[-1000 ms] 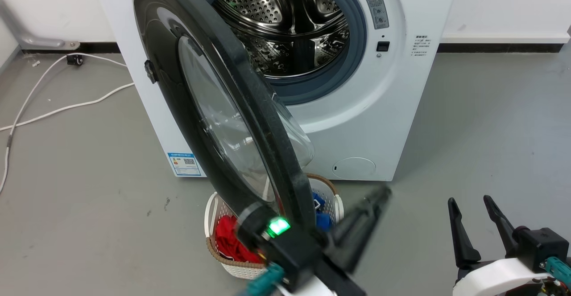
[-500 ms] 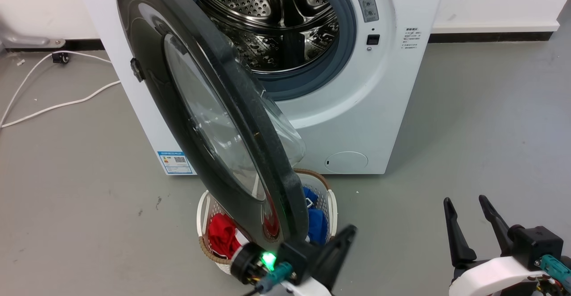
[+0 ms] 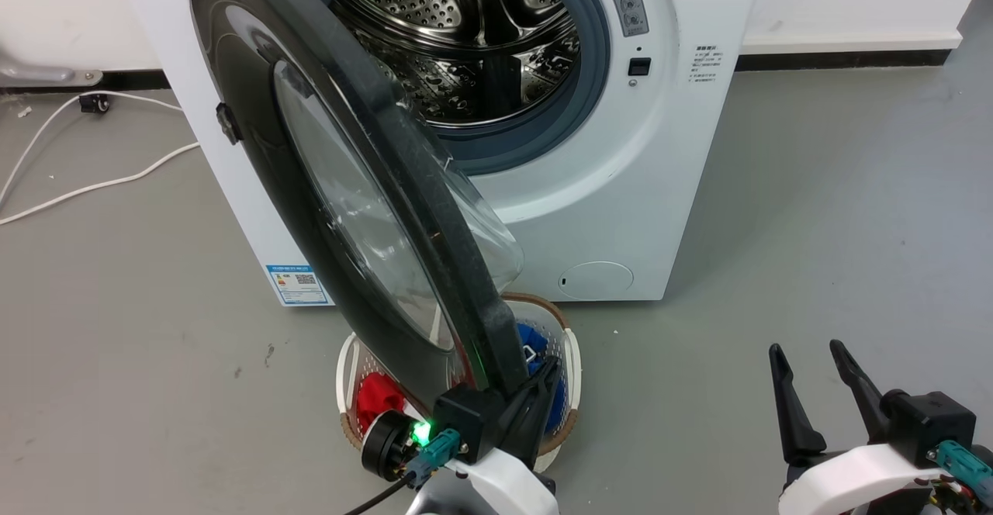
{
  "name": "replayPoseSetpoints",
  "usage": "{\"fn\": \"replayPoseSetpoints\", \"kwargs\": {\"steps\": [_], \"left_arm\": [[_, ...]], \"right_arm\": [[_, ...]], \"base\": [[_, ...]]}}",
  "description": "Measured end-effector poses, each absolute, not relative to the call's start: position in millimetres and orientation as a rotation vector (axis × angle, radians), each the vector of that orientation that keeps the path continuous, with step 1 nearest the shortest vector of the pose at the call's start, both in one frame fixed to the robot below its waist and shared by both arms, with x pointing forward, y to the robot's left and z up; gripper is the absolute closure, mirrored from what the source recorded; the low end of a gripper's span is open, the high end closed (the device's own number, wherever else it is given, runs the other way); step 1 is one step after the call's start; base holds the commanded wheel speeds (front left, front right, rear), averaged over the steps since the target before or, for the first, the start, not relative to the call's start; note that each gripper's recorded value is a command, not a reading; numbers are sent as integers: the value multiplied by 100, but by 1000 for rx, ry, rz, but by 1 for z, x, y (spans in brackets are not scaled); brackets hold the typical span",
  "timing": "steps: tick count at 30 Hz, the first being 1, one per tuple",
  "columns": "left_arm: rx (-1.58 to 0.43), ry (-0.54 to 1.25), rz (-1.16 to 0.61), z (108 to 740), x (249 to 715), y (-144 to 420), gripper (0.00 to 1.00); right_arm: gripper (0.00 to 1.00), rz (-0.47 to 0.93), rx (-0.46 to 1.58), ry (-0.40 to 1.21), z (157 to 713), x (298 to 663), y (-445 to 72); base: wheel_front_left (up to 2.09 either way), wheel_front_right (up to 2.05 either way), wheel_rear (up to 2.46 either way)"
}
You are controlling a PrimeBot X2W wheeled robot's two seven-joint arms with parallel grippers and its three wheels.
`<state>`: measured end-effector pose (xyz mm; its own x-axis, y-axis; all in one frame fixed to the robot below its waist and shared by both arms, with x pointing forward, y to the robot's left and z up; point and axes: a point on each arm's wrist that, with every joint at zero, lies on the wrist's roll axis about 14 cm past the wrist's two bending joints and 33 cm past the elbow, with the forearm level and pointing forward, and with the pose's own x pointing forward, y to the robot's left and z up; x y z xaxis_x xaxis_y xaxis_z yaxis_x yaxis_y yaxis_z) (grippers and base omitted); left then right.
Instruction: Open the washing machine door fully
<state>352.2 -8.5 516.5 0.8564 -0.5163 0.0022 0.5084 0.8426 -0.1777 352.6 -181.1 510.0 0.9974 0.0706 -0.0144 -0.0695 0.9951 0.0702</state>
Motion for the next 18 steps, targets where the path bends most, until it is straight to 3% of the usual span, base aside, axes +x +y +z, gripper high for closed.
{"fn": "replayPoseSetpoints", "kwargs": {"steps": [18], "left_arm": [[-227,49,-367,503,336,36,100]], "right_arm": [[0,105,76,24,510,359,-170]], "base": [[0,0,0]]}}
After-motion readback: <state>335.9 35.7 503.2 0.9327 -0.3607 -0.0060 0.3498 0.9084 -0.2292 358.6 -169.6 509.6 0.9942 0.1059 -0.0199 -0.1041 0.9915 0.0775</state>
